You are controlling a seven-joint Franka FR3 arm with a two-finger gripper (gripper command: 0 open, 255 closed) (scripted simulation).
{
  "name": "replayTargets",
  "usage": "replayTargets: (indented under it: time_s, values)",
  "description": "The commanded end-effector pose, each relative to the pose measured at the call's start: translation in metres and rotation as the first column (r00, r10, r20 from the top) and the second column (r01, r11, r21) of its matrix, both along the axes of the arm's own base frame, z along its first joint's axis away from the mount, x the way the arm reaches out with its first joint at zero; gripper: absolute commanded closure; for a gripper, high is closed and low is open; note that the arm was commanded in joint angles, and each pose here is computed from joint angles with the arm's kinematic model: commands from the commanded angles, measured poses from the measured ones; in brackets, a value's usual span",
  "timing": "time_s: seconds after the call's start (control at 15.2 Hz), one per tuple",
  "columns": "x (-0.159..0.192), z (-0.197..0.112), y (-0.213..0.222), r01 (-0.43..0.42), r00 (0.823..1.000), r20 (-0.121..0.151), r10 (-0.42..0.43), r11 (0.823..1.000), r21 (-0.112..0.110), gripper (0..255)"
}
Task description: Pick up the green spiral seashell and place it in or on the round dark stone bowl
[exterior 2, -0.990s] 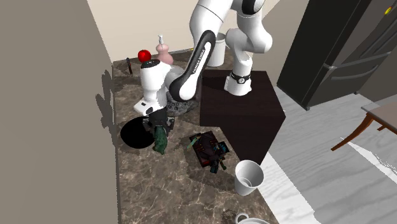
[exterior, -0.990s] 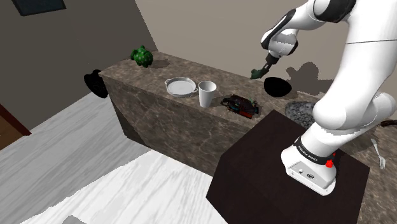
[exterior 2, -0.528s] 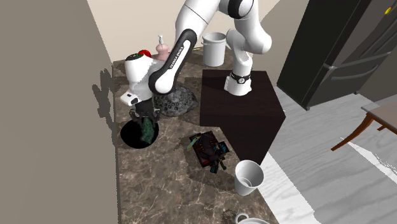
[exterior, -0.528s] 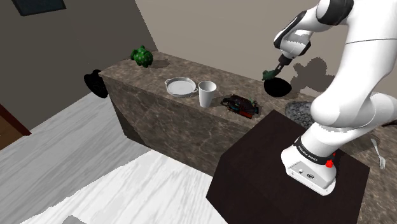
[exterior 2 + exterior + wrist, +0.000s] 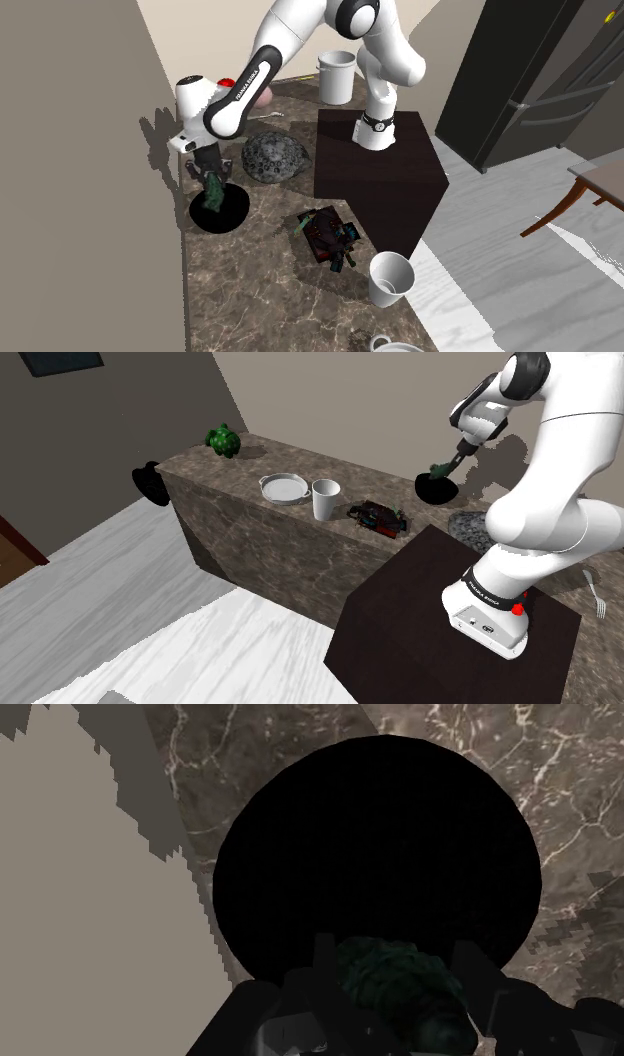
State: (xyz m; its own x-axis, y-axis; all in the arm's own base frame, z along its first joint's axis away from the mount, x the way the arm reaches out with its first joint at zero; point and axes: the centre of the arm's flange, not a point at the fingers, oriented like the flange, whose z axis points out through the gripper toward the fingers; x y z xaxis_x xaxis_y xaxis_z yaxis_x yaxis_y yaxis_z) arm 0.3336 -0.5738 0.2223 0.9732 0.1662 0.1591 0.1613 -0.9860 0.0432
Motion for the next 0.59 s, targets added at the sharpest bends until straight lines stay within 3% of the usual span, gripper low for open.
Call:
replayTargets:
  time_s: [0.0, 0.53]
  values:
    - [-0.001, -0.008, -0.003, -0.001, 1.000, 0.000, 0.001, 1.000, 0.000, 255]
    - [-0.001, -0.050, -0.003, -0.001, 1.000, 0.000, 0.001, 1.000, 0.000, 255]
